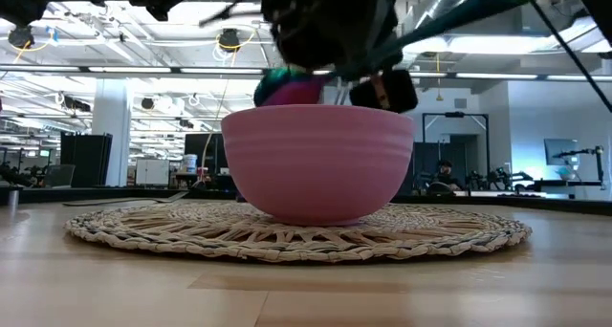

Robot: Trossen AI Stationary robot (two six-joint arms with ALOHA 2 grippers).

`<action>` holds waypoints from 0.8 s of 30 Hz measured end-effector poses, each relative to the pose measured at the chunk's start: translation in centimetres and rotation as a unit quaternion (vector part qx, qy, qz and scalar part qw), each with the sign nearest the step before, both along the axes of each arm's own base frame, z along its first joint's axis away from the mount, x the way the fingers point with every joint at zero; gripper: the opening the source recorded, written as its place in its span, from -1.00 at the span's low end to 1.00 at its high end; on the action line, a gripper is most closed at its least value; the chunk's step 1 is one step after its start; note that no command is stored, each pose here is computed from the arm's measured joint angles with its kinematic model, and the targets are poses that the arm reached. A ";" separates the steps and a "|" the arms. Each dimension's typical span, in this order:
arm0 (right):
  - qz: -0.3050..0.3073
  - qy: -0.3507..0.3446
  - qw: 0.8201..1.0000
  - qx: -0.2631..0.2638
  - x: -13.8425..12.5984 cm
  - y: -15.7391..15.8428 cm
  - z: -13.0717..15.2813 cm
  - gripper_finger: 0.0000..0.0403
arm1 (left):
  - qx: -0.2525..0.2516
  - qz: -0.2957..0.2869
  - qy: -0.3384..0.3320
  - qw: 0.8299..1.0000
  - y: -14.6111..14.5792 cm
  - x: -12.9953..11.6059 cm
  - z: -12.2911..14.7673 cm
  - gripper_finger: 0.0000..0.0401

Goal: Pick & Place Utensil
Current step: Put the blue spoon into the pink bowl

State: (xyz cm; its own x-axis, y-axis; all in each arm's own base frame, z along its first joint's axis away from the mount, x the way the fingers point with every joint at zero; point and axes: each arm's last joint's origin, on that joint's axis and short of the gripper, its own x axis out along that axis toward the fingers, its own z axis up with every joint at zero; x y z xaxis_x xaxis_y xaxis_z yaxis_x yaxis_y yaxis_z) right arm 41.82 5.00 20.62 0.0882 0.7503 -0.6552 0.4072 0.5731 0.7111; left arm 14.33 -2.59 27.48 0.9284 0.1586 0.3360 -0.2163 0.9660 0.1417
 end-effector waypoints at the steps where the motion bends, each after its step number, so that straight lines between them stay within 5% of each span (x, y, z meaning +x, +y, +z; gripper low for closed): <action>1: -0.001 0.004 1.000 0.003 0.1 -0.1 -0.4 -0.94 | 0.000 0.000 0.000 1.000 0.0 0.0 0.0 -0.30; 13: -0.003 0.013 1.000 0.013 1.0 -0.5 -2.5 -0.92 | 0.000 0.000 0.000 1.000 0.0 0.0 0.0 -0.30; 24: -0.030 0.011 0.999 -0.036 1.2 -0.9 -3.0 -0.92 | 0.000 0.000 0.000 1.000 0.0 0.0 0.0 -0.30</action>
State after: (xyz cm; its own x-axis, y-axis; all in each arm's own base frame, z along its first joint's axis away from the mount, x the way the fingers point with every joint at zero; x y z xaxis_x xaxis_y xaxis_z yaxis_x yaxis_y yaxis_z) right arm 43.04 4.14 17.65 0.1170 0.6949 -0.7095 0.4572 0.5965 0.6596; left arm 14.33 -2.59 27.48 0.9284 0.1586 0.3360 -0.2164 0.9659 0.1423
